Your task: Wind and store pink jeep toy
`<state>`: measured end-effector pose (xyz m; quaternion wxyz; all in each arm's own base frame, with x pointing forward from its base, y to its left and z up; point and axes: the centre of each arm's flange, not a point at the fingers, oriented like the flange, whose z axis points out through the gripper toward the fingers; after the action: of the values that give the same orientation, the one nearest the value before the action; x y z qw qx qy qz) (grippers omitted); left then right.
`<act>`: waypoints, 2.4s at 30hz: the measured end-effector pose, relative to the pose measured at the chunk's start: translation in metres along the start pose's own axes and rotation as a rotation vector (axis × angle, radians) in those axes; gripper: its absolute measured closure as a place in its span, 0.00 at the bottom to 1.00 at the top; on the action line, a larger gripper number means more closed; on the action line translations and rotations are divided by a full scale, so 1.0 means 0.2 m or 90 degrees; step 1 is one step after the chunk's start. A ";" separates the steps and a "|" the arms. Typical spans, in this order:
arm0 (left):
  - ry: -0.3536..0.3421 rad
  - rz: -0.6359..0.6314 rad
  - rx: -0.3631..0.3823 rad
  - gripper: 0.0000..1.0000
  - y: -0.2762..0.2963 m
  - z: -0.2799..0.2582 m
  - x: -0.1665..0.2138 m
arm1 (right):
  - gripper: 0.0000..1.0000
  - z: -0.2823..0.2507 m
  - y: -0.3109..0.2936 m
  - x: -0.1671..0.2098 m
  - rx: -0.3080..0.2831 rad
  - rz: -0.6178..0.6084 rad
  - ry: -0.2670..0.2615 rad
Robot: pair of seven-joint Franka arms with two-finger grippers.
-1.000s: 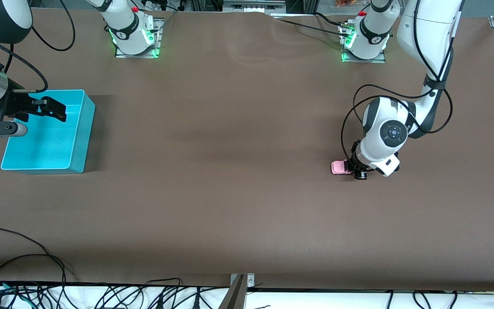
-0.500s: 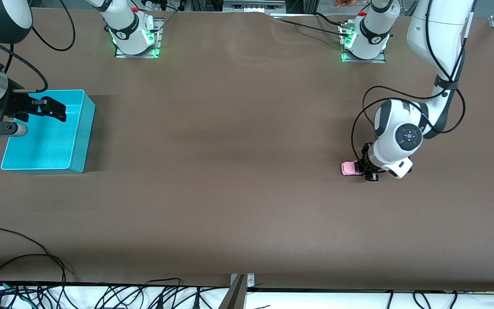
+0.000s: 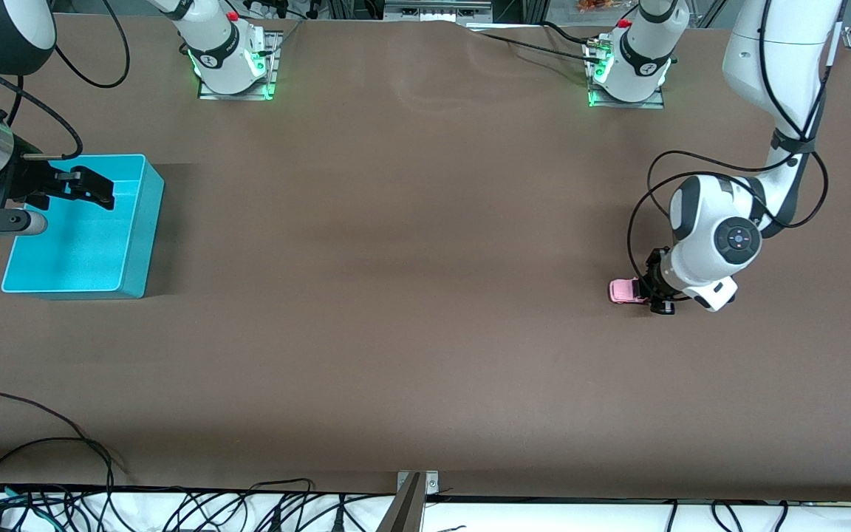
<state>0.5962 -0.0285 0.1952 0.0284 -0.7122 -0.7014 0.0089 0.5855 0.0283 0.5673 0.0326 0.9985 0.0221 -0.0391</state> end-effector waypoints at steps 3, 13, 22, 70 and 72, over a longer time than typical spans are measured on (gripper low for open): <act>0.000 0.009 0.000 0.49 0.00 0.00 0.05 | 0.00 0.00 0.00 0.00 0.000 0.000 0.000; -0.001 0.029 -0.004 0.49 0.00 0.01 0.24 | 0.00 0.00 0.00 0.00 0.000 0.000 0.000; -0.002 0.026 -0.008 0.49 0.00 0.01 0.36 | 0.00 0.00 0.00 0.00 0.000 0.000 0.000; -0.003 0.022 -0.004 0.00 0.15 -0.30 0.56 | 0.00 0.00 0.00 0.00 0.000 0.000 0.001; 0.004 0.031 -0.016 0.00 0.17 -0.37 0.56 | 0.00 0.00 0.00 0.00 0.000 0.000 0.001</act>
<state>0.6350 0.0799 0.2710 0.0217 -0.7293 -0.6839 -0.0014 0.5855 0.0282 0.5677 0.0327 0.9985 0.0220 -0.0387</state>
